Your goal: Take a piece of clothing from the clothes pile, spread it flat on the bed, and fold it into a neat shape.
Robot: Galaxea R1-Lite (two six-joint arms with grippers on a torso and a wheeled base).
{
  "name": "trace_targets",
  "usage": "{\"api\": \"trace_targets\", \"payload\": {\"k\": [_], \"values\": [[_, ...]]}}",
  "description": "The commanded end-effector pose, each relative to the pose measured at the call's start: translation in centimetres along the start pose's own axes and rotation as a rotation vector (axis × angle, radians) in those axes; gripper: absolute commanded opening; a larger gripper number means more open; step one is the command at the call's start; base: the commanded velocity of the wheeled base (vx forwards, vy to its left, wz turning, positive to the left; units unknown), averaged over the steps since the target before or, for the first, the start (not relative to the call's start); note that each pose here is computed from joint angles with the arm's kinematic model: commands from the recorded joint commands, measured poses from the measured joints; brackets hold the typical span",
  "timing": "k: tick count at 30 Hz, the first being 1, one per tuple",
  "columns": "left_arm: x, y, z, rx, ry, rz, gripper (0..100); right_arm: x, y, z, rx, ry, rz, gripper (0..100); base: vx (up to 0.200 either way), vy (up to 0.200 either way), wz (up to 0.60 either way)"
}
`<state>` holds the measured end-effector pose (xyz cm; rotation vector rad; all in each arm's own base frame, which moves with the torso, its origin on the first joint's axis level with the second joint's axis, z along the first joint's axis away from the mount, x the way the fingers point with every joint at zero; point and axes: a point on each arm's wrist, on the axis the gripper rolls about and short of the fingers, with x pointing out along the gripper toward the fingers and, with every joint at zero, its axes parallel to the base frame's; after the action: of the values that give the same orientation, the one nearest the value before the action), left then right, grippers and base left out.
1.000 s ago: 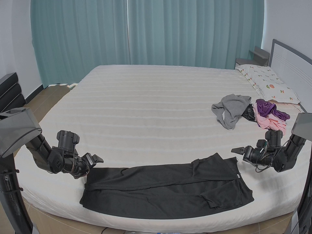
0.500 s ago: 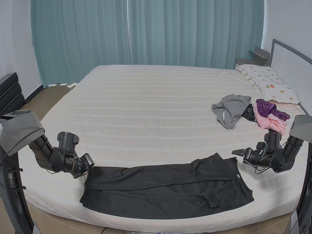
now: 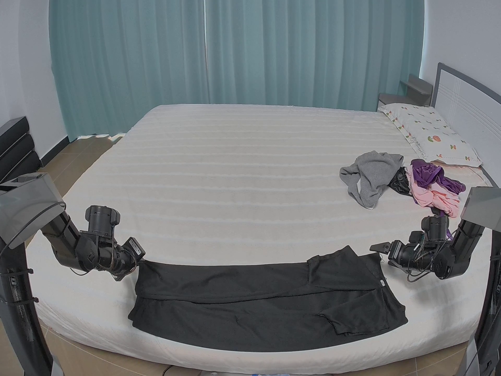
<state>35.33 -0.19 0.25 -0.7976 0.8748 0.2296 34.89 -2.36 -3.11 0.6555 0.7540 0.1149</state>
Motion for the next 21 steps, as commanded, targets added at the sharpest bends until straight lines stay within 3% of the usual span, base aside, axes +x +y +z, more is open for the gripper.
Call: {"api": "trace_targets", "payload": {"k": [1, 13, 14, 21], "values": [[0.4, -0.1, 0.3, -0.033, -0.004, -0.005, 0, 0.4, -0.2, 0.0, 0.001, 0.000, -0.002, 100, 0.000, 0.000, 0.00], [0.6, 0.0, 0.2, -0.046, 0.001, -0.001, 0, 1.5, 0.3, 0.2, 0.010, -0.005, 0.014, 100, 0.000, 0.000, 0.00], [0.6, 0.0, 0.2, -0.044, 0.001, -0.001, 0, 1.9, 0.1, -0.1, 0.011, 0.003, 0.006, 0, 0.000, 0.000, 0.00], [0.6, 0.1, 0.1, -0.045, 0.004, 0.002, 0, 2.5, 0.1, -0.8, 0.004, 0.014, -0.017, 0, 0.000, 0.000, 0.00]]}}
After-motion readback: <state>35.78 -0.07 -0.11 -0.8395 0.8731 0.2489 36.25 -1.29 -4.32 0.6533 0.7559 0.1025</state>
